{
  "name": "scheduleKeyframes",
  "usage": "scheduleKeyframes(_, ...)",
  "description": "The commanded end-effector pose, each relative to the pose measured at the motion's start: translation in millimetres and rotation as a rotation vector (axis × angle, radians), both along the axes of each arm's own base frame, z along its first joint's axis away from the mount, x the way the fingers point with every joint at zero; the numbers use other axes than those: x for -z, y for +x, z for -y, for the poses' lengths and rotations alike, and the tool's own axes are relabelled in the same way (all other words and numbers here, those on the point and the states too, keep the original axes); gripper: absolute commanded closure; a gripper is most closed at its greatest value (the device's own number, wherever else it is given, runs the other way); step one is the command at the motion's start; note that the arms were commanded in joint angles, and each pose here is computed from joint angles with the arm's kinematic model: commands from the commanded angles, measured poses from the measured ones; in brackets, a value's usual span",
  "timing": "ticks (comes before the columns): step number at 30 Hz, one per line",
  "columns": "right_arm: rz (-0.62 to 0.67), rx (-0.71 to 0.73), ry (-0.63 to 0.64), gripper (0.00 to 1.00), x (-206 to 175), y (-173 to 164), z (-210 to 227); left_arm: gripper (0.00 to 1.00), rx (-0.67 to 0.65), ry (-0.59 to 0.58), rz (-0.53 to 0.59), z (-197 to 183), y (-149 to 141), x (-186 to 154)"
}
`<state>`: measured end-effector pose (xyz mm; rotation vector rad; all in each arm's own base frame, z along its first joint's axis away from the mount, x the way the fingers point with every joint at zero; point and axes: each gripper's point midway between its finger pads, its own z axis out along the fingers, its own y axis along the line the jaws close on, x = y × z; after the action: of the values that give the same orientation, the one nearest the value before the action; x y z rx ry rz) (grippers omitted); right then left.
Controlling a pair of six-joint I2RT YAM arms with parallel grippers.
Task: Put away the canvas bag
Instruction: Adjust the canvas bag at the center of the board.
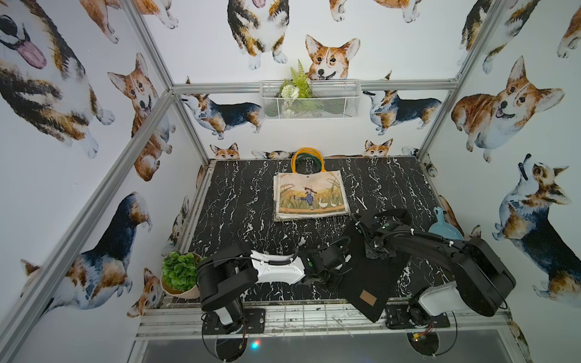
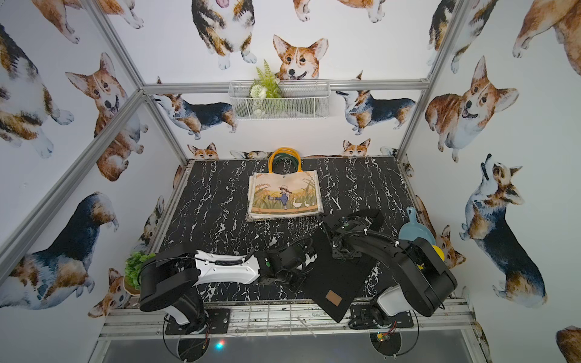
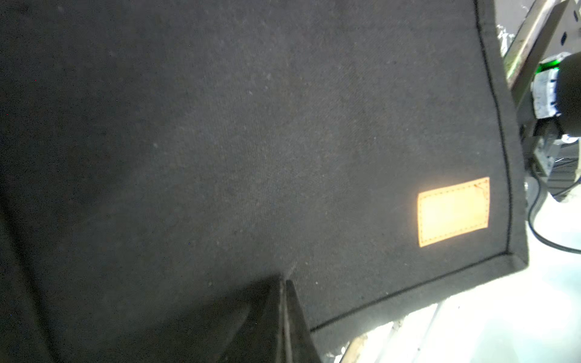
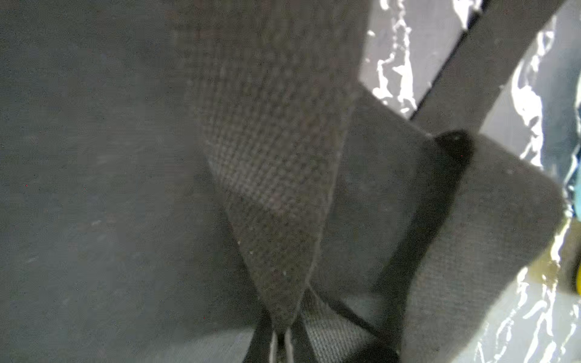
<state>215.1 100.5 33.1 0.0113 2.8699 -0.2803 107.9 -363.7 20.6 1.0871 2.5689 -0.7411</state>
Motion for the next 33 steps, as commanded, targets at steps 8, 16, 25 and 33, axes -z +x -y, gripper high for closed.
scheduleKeyframes(8,0.211,0.125,0.276,1.00,-112,60,24,1.00,-0.001,0.091,-0.015,-18,-3,8)
scheduleKeyframes(16,0.144,0.213,0.286,0.99,-96,107,61,1.00,0.007,0.090,-0.024,-17,-4,8)
scheduleKeyframes(25,0.108,0.317,0.319,0.77,-85,173,85,1.00,0.009,0.096,-0.035,-19,-5,7)
scheduleKeyframes(33,0.173,0.337,0.354,0.52,-105,162,84,1.00,0.007,0.101,-0.037,-21,-5,9)
